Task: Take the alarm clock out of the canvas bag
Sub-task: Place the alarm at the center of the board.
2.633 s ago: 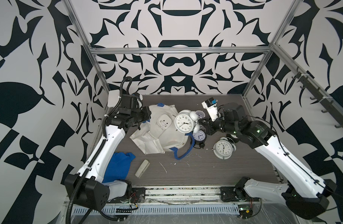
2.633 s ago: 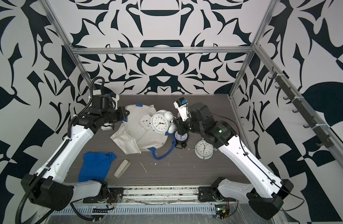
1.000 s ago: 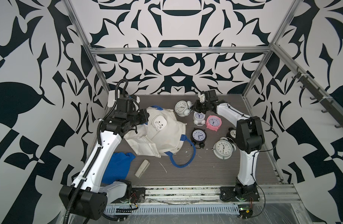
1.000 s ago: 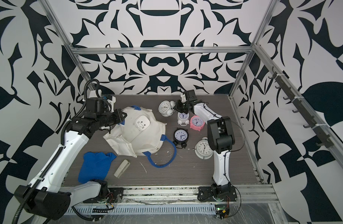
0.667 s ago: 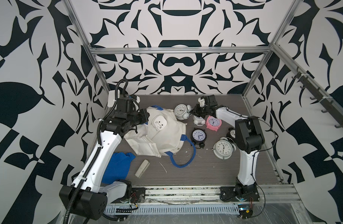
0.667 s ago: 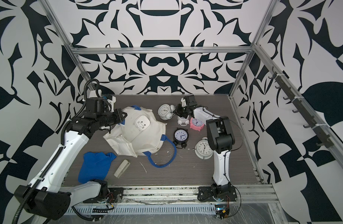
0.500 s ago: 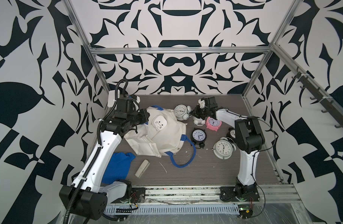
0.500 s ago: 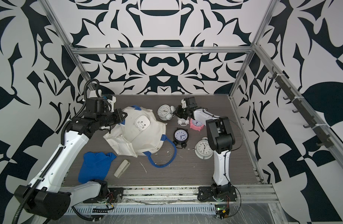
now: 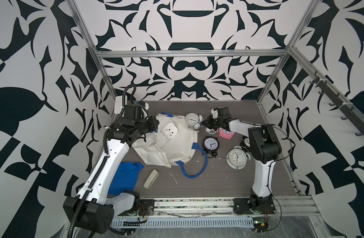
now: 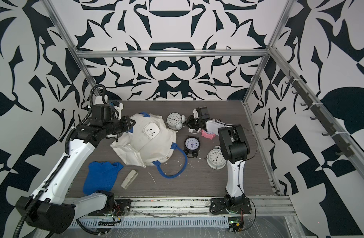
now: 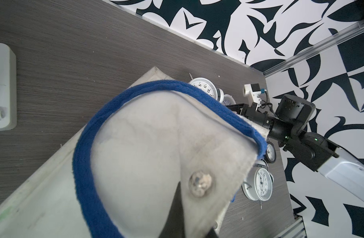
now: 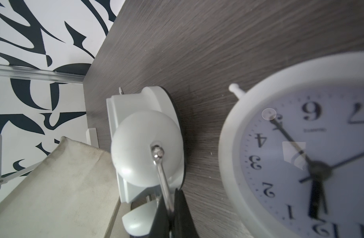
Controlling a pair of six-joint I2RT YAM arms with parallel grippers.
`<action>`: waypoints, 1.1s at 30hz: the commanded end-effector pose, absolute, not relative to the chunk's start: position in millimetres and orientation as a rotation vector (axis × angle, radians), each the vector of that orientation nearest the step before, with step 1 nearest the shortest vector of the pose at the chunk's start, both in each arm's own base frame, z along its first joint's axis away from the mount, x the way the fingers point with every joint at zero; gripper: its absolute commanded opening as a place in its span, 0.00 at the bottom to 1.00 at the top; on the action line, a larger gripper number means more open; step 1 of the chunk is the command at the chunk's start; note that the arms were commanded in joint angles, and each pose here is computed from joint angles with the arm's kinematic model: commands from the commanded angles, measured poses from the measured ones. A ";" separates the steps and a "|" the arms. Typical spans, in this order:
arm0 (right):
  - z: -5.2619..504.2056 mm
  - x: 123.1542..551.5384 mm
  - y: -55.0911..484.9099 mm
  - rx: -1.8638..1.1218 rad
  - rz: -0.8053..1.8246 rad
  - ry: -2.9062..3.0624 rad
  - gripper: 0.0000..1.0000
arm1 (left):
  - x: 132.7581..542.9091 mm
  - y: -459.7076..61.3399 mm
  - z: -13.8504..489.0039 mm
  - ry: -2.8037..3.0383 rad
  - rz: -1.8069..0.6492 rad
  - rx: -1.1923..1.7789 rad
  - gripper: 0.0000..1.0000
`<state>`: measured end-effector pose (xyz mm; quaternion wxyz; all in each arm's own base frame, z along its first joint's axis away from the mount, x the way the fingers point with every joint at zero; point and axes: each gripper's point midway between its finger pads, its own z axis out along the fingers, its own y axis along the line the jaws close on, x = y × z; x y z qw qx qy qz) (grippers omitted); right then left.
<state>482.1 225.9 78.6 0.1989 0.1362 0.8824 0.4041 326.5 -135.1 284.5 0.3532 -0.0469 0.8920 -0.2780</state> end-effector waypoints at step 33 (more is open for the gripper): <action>130.7 464.4 213.4 0.288 1.123 2.324 0.20 | 323.1 -138.6 304.1 2.239 -0.772 -0.100 0.00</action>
